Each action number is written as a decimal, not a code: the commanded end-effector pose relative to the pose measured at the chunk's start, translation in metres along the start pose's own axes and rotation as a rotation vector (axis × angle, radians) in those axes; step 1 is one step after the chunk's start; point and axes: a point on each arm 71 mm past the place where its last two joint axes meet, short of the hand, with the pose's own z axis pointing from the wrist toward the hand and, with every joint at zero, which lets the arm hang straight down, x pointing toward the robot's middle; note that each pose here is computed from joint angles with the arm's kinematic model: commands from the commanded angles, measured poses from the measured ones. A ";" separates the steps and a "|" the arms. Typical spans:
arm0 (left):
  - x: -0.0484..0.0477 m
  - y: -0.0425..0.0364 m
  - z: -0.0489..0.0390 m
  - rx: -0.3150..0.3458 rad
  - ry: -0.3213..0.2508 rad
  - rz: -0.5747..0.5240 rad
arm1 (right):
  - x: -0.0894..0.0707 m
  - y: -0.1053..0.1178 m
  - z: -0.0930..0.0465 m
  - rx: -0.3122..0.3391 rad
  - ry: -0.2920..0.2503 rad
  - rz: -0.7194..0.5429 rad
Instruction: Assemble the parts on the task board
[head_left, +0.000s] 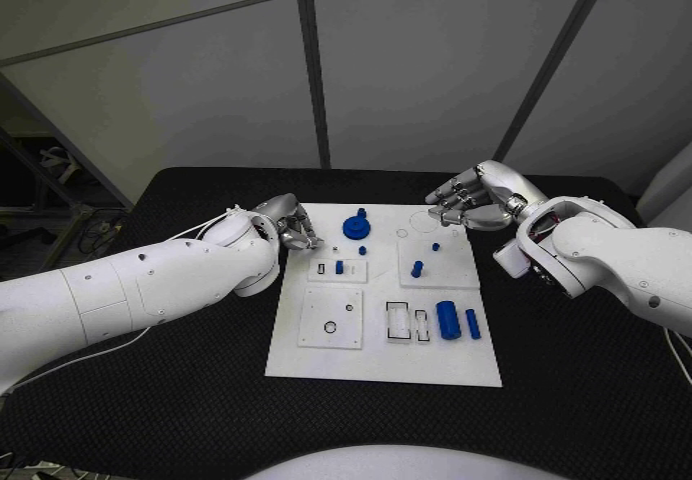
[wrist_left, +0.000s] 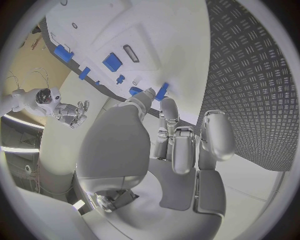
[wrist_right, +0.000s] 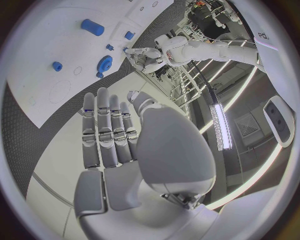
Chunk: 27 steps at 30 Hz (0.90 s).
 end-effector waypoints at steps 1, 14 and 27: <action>-0.0002 -0.0016 -0.0002 0.002 0.004 0.014 | 0.000 0.001 0.000 -0.009 0.002 -0.002; -0.0006 -0.0023 -0.0011 0.007 -0.003 0.009 | 0.000 0.002 0.001 -0.009 0.002 -0.002; -0.0006 -0.0014 -0.0013 0.001 0.000 0.011 | 0.000 0.001 0.001 -0.008 0.004 -0.003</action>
